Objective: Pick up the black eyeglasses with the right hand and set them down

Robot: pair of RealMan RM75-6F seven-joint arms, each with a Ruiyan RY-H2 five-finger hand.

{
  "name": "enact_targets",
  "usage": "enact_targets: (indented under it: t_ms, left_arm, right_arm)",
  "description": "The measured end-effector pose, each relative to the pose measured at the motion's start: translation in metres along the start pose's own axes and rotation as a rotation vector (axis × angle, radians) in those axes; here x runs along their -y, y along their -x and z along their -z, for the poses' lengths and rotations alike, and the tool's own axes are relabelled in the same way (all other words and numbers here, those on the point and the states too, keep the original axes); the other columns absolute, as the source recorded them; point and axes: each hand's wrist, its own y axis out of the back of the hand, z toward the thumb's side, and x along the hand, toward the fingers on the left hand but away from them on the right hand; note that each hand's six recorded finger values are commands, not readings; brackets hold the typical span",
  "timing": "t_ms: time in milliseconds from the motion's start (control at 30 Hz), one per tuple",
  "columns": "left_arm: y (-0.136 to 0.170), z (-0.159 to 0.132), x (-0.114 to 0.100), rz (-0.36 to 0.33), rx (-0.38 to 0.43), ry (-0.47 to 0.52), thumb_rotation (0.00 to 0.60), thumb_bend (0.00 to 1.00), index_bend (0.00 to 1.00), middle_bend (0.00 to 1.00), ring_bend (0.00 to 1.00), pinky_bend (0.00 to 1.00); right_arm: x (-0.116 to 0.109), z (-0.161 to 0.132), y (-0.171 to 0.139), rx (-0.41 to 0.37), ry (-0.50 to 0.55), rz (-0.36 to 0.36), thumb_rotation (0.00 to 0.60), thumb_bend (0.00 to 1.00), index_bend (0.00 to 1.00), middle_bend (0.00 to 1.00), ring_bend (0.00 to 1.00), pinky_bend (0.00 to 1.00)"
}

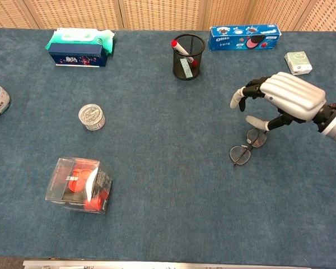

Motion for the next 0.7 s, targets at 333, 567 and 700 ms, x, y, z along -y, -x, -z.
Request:
enact_targets:
  t_ms: [333, 567, 700]
  left_arm:
    - [-0.001, -0.003, -0.003, -0.005, 0.009, -0.001, 0.6, 0.27, 0.31, 0.33, 0.3, 0.4]
    - [-0.001, -0.003, -0.002, -0.002, 0.009, -0.002, 0.6, 0.27, 0.31, 0.33, 0.3, 0.4]
    - [-0.002, -0.003, -0.002, -0.001, 0.01, -0.003, 0.6, 0.27, 0.31, 0.33, 0.3, 0.4]
  right_arm:
    - [-0.052, -0.001, 0.007, 0.003, -0.073, 0.155, 0.6, 0.36, 0.4, 0.5, 0.35, 0.4]
    - [-0.073, 0.013, -0.001, 0.074, -0.152, 0.199, 0.6, 0.36, 0.4, 0.5, 0.35, 0.4]
    - [-0.075, 0.027, -0.01, 0.14, -0.187, 0.189, 0.6, 0.38, 0.4, 0.49, 0.35, 0.4]
